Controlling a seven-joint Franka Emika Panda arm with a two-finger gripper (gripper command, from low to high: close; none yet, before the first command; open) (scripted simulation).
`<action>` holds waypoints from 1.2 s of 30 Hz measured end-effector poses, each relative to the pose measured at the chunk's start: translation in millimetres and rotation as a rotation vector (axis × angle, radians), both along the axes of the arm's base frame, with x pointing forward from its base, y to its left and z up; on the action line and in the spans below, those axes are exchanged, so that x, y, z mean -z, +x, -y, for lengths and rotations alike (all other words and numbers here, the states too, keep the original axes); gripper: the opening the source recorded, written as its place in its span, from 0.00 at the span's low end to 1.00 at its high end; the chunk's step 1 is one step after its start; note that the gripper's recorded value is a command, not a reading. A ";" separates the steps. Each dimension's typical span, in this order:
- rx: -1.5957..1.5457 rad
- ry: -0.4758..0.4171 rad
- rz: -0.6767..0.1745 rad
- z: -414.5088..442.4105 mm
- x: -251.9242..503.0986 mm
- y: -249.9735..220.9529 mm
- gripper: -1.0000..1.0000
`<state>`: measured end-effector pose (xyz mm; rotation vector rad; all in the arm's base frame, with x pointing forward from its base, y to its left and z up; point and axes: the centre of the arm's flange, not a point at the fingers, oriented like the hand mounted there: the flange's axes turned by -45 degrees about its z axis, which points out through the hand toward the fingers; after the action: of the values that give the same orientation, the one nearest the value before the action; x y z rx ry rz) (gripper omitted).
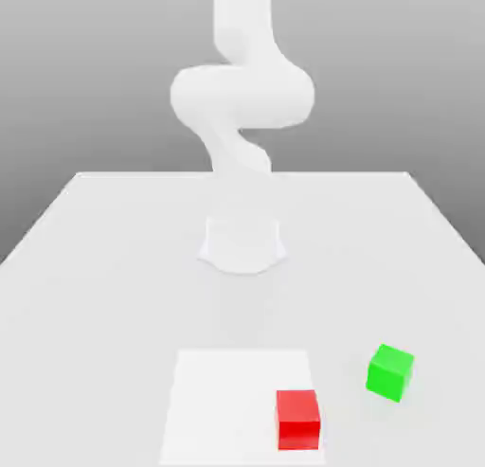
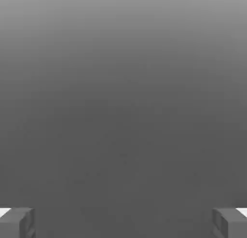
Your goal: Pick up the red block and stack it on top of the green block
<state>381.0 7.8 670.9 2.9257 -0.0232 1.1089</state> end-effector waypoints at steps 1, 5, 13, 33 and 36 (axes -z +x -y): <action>0.003 -0.006 -0.033 -3.1 18.1 13.7 0.50; 0.008 -0.025 -0.154 -13.5 90.8 57.0 0.50; 0.002 -0.039 -0.392 -30.8 246.4 102.0 0.50; -0.038 0.005 -0.723 -60.3 518.1 75.5 0.00; -0.038 0.005 -0.724 -60.3 521.2 75.2 0.00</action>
<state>456.2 68.1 149.7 3.1418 0.0375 0.0019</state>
